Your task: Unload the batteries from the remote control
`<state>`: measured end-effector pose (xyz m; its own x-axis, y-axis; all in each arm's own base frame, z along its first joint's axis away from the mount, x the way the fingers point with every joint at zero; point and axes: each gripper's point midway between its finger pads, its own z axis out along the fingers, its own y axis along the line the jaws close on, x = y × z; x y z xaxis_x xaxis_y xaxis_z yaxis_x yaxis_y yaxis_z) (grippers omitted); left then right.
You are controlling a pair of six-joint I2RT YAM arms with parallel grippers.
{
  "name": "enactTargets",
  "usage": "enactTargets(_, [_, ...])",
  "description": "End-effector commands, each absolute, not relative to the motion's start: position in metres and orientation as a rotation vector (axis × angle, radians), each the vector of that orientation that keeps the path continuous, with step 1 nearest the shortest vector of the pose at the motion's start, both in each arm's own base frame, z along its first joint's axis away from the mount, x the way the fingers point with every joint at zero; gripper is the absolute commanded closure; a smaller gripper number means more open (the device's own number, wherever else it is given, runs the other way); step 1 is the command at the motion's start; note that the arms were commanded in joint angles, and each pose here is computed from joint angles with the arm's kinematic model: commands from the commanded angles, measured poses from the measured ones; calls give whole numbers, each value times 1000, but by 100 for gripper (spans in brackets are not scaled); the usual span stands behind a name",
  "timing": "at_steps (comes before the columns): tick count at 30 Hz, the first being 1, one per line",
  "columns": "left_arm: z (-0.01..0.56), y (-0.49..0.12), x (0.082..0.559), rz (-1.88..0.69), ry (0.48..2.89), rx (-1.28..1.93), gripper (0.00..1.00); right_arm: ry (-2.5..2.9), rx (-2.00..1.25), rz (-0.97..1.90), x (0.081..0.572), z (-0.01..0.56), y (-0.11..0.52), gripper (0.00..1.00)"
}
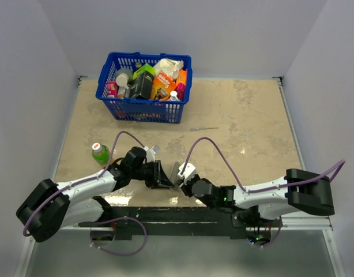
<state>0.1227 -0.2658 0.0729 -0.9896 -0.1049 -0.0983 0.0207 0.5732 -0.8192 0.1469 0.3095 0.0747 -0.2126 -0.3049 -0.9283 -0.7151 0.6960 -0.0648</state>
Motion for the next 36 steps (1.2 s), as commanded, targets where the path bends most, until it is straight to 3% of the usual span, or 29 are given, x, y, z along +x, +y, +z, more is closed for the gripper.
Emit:
enactTargets(1, [108, -281, 128, -1528, 2553, 8, 100, 1793, -721, 383, 160, 87, 303, 62])
enactTargets(15, [105, -280, 124, -1516, 2570, 46, 100, 1863, -630, 592, 147, 118, 315, 53])
enactTargets(18, [106, -280, 125, -1515, 2568, 46, 100, 1985, -438, 613, 160, 123, 303, 44])
enactTargets(20, [107, -280, 125, -1518, 2564, 37, 100, 2069, -244, 724, 177, 130, 297, 40])
enactTargets(22, [113, -281, 127, -1532, 2541, 31, 100, 2092, -81, 820, 194, 133, 280, 27])
enactTargets(28, [125, -283, 128, -1586, 2476, 13, 100, 2083, 98, 1161, 191, 154, 282, 20])
enactTargets(36, [147, -289, 130, -1682, 2364, 35, 100, 2047, 256, 1494, 172, 167, 295, 20])
